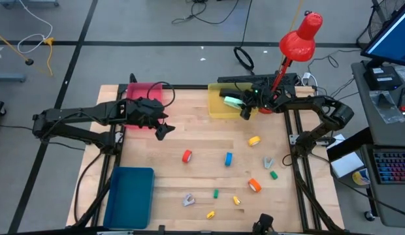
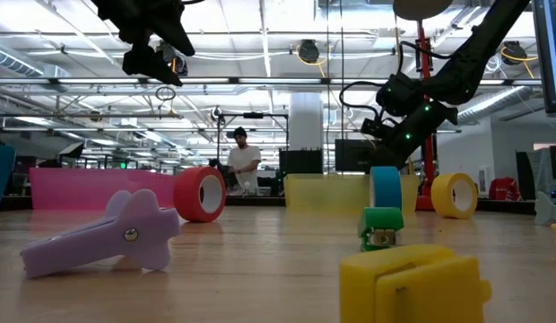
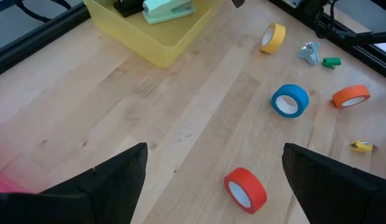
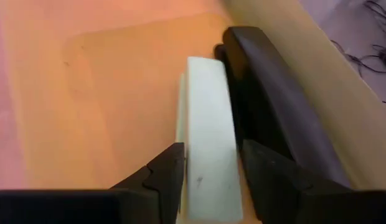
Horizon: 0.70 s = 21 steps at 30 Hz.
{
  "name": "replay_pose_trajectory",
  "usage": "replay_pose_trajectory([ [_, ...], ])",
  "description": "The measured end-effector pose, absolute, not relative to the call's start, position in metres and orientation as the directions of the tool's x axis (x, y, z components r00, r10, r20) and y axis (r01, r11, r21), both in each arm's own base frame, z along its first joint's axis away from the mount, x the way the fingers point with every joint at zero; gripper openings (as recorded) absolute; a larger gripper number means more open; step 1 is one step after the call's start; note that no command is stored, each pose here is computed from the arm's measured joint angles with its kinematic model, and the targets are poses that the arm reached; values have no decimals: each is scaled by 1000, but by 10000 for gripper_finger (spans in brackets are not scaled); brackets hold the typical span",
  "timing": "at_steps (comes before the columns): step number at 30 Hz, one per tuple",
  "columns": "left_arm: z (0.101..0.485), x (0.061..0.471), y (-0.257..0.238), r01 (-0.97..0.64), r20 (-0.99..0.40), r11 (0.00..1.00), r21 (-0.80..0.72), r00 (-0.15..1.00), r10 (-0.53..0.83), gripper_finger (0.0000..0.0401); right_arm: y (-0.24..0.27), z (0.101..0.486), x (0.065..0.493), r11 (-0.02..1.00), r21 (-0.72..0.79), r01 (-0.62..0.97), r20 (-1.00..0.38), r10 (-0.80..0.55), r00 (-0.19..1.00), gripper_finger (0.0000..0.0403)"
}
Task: Pick and place Stapler, Stapler remover, tape
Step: Put the big light blue stapler into the yellow bin, then put the yellow tape into the pink bin
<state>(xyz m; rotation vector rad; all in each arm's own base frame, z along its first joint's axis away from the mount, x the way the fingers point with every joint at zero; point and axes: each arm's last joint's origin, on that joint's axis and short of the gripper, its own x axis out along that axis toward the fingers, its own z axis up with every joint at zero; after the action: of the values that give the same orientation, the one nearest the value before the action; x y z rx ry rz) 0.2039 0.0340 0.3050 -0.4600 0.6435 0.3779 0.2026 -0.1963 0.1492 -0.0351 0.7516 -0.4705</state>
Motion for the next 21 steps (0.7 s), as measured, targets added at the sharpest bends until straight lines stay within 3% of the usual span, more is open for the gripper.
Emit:
replay_pose_trajectory([
  [8, 305, 204, 34, -467, -646, 837, -285, 739, 192, 365, -194, 154, 204, 884, -262, 387, -640, -459, 616, 202],
  [21, 307, 205, 34, -434, -626, 864, -254, 755, 195, 365, -127, 233, 208, 916, -268, 297, -425, -389, 817, 199],
])
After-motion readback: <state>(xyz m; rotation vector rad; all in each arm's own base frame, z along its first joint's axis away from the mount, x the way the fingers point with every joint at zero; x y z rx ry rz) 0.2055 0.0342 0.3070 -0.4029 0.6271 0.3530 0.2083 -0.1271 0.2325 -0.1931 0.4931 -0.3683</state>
